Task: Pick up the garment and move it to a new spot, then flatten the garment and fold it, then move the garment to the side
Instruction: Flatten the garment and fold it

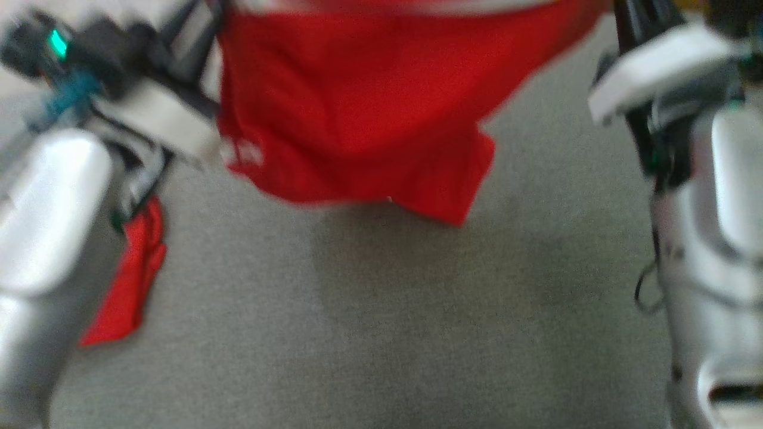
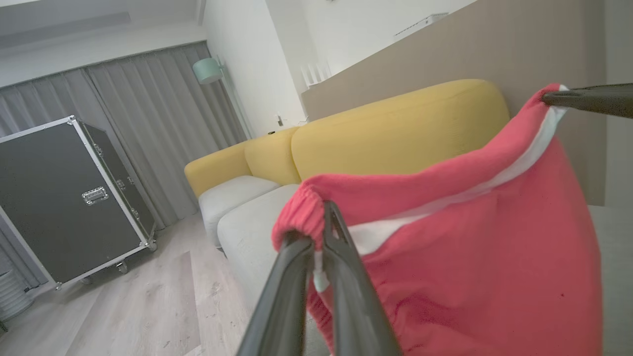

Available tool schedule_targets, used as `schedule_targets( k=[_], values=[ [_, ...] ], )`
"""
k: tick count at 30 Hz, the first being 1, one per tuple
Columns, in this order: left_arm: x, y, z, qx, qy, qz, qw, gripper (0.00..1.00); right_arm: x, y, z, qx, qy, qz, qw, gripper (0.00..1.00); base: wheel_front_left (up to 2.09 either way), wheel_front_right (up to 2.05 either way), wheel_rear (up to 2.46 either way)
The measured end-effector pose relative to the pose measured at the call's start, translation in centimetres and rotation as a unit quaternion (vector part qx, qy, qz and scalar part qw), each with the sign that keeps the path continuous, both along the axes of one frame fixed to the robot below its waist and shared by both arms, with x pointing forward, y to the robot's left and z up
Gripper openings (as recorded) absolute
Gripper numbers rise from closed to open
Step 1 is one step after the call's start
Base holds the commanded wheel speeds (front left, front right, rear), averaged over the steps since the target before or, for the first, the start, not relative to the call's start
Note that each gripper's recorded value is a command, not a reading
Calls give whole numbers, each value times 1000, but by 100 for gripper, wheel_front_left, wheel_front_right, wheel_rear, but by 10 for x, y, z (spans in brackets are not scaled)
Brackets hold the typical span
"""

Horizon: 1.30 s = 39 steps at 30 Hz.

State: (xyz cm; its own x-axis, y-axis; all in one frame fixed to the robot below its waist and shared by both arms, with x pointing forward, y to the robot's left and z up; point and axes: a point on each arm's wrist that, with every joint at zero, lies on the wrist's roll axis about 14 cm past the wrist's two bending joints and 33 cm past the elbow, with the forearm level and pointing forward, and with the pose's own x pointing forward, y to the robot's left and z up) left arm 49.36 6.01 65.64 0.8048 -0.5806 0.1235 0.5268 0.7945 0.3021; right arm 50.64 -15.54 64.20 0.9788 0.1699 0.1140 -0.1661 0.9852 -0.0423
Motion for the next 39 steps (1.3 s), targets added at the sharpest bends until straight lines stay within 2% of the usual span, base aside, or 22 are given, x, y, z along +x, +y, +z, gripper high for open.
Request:
schedule_targets(
  k=[4,10,15,19,25,27,30,33,39],
  values=[
    [53,8,-1,9,-9,20,1000,0,47,0,3,-21,1,3,1000,0,0,0,0],
    [116,-5,4,-34,-44,21,998,0,108,-20,17,2,-47,-22,999,0,0,0,0],
    [146,-12,19,-81,-93,22,992,0,133,-37,15,5,-79,-46,996,0,0,0,0],
    [154,-20,-4,-82,-69,22,994,0,141,-42,-15,-6,-44,-53,998,0,0,0,0],
    [140,-33,-84,-47,12,2,999,0,135,-51,-109,-39,71,-57,995,0,0,0,0],
    [123,-34,-120,-29,49,-5,998,0,122,-55,-147,-56,124,-56,989,0,0,0,0],
    [93,-33,-164,-12,101,-14,995,0,95,-62,-195,-75,209,-57,973,0,0,0,0],
    [63,-34,-186,-18,140,-23,990,0,72,-64,-218,-101,259,-50,959,0,0,0,0],
    [13,-34,-205,5,170,-53,984,0,35,-73,-237,-129,323,-47,936,0,0,0,0]
  ],
)
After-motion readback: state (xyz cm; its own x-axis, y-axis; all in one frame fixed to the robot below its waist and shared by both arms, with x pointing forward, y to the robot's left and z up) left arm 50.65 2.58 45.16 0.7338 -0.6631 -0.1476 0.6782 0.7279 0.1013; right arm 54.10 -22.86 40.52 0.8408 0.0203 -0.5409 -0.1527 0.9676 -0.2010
